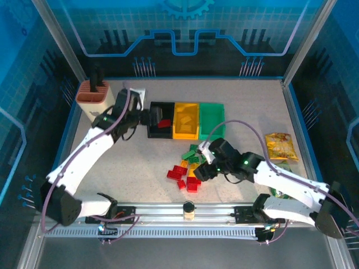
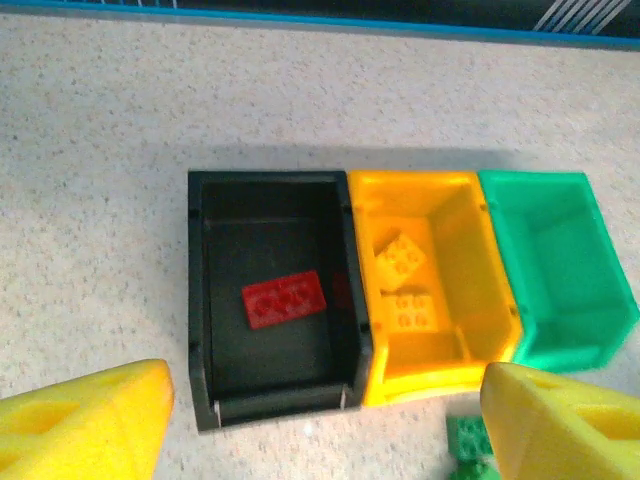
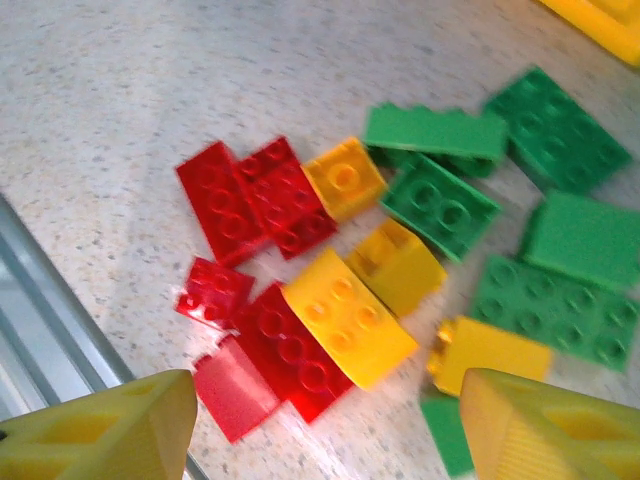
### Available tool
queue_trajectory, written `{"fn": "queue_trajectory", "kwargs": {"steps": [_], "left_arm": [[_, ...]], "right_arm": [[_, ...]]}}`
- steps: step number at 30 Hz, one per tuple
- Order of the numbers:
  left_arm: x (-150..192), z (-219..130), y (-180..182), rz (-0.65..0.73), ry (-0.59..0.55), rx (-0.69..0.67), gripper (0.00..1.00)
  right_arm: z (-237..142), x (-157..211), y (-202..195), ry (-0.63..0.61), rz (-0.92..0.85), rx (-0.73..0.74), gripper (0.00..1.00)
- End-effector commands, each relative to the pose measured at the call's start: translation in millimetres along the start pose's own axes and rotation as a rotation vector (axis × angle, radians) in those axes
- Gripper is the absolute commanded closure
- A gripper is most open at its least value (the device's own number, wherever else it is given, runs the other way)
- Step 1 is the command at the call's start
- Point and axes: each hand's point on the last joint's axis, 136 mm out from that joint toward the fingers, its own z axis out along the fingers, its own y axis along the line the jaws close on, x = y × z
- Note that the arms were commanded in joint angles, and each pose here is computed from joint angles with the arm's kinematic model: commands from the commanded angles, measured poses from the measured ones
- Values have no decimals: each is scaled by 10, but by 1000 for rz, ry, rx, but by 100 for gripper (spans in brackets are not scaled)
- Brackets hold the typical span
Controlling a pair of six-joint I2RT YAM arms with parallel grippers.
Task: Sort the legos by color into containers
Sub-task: Pick up the lego from the bottom-center of the table.
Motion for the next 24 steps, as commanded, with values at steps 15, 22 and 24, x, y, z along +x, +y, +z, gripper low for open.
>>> {"fn": "queue_trajectory", "kwargs": {"steps": [15,22,24], "left_arm": [[1166,-1136,164,-127,-41,140,20],[1121,-1270,186,-133,-93,146,20],[1149,-1249,198,-132,-86,142,20]], "right_arm": [[1013,-299,610,387,-474,-49,23],[1366,-207,545,512,-535,23,26],[1408,-176,551,532,-536,14,26]]}}
